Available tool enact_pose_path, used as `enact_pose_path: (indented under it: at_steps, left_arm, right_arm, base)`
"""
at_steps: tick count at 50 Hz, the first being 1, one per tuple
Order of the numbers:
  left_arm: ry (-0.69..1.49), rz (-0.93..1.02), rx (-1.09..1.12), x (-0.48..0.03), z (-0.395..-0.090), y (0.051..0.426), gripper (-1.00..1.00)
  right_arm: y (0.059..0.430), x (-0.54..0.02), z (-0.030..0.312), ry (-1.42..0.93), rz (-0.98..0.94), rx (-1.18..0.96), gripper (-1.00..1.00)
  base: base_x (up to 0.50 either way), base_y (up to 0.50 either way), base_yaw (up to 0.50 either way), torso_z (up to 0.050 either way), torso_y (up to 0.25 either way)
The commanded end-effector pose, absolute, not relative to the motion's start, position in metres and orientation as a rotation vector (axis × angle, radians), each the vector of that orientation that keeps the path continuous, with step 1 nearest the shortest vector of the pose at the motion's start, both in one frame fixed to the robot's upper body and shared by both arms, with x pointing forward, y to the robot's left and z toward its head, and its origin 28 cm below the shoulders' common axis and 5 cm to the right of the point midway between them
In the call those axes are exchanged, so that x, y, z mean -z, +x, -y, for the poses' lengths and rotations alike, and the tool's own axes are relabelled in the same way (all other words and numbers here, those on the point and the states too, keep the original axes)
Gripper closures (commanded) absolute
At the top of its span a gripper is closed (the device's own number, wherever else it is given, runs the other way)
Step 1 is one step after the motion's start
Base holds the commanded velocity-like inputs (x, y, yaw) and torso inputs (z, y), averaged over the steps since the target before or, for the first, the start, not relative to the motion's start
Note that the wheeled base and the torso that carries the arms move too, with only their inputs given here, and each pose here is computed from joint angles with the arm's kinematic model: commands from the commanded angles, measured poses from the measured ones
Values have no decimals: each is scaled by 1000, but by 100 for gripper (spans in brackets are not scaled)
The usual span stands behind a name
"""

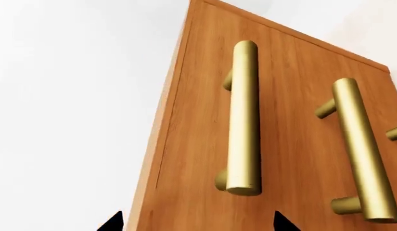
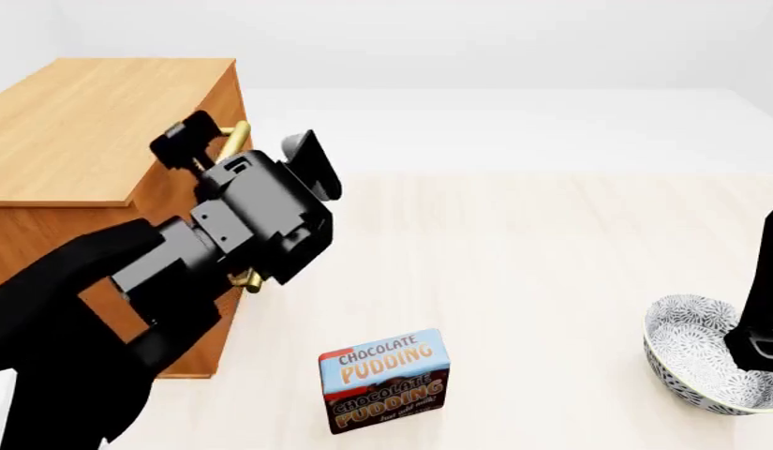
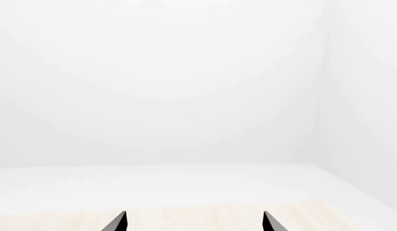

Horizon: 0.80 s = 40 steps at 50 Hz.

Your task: Put the butter at the back in the top drawer of the cabinet and close it.

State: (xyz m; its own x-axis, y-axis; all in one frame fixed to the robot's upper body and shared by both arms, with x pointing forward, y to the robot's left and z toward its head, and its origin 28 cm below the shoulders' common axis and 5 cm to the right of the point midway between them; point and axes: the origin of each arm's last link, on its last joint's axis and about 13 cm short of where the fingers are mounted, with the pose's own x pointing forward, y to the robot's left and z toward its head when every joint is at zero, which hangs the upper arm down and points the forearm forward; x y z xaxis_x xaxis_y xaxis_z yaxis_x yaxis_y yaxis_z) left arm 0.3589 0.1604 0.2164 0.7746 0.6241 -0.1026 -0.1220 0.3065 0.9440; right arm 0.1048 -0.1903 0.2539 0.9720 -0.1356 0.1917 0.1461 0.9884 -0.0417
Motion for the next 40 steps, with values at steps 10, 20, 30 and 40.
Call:
enact_pose_path:
  at_steps: [10, 20, 30, 40]
  left_arm:
    - [1178, -283, -370, -226, -159, 287, -100]
    - [1033, -165, -244, -242, -188, 250, -100]
    - [735, -29, -224, -268, -207, 199, -100]
    - [505, 131, -193, -264, -230, 172, -100]
  right_arm:
    - [105, -253, 190, -53, 192, 141, -100]
    - [106, -251, 191, -48, 188, 140, -100]
    - [112, -248, 188, -50, 167, 116, -100]
    - [114, -247, 185, -62, 158, 82, -100]
  base:
    - [0, 0, 0, 0, 0]
    - [0, 0, 0, 0, 0]
    - [0, 0, 0, 0, 0]
    - [0, 0, 0, 0, 0]
